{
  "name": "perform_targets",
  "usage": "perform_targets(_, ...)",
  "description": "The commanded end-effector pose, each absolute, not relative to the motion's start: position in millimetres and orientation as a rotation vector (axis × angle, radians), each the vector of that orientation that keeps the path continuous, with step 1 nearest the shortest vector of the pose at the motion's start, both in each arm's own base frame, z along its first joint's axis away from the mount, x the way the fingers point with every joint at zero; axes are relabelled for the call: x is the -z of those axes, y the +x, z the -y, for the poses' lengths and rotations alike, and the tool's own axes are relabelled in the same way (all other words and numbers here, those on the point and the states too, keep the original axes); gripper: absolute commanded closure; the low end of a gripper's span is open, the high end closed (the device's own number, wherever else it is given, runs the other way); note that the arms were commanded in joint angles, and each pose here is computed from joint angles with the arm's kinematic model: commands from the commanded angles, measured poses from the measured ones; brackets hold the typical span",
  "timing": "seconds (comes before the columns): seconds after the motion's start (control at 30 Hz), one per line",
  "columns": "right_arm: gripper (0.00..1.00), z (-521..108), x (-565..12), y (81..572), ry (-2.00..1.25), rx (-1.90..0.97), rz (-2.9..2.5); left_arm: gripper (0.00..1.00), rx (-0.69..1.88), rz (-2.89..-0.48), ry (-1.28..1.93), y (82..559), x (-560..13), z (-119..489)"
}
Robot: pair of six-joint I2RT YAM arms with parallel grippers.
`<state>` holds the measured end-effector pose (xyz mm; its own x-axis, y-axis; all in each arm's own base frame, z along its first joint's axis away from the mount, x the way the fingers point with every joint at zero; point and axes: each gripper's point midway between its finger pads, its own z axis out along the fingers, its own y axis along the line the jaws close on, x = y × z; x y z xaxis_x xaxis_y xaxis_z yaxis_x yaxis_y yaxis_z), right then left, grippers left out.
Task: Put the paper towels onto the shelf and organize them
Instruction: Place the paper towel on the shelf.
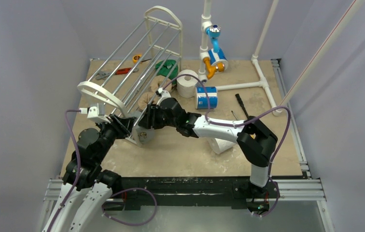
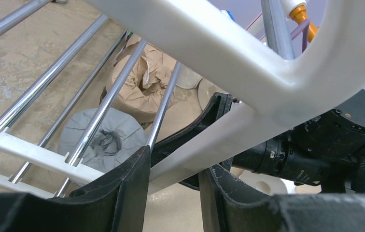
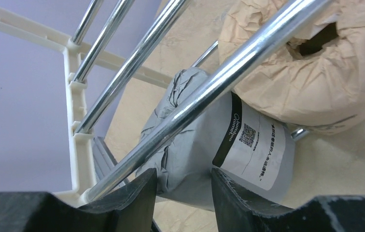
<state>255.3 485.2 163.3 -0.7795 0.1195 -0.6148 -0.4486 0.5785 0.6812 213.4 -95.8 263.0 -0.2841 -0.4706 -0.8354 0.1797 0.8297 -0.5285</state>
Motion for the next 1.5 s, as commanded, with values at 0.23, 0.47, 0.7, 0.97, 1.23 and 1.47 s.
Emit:
perform_targets(0.23, 0.54, -493.4, -142.8, 248.4, -0.366, -1.207, -2.191, 0.65, 0.712, -1.9, -0.274, 203.0, -225.0, 107.9)
perform_targets(0.47, 0.46, -478.1, -151.9, 245.0, -0.369, -1.165, -2.188, 0.65, 0.71, -1.897, -0.27, 202.8, -227.3, 107.7)
perform_targets(0.7, 0.43, -462.6, -158.9, 242.0, -0.358, -1.133, -2.175, 0.65, 0.707, -1.902, -0.269, 202.2, -225.9, 107.4)
perform_targets(0.97, 0.39, -454.9, -153.0, 241.4, -0.362, -1.121, -2.182, 0.65, 0.71, -1.904, -0.274, 202.2, -225.3, 107.6)
perform_targets(1.23, 0.24, -455.3, -157.5, 235.8, -0.461, -1.158, -2.091, 0.65, 0.71, -1.904, -0.274, 202.6, -225.1, 107.7)
perform_targets(1.47, 0.22, -457.6, -172.0, 231.3, -0.503, -1.224, -2.019, 0.65, 0.71, -1.902, -0.273, 202.0, -225.7, 107.5)
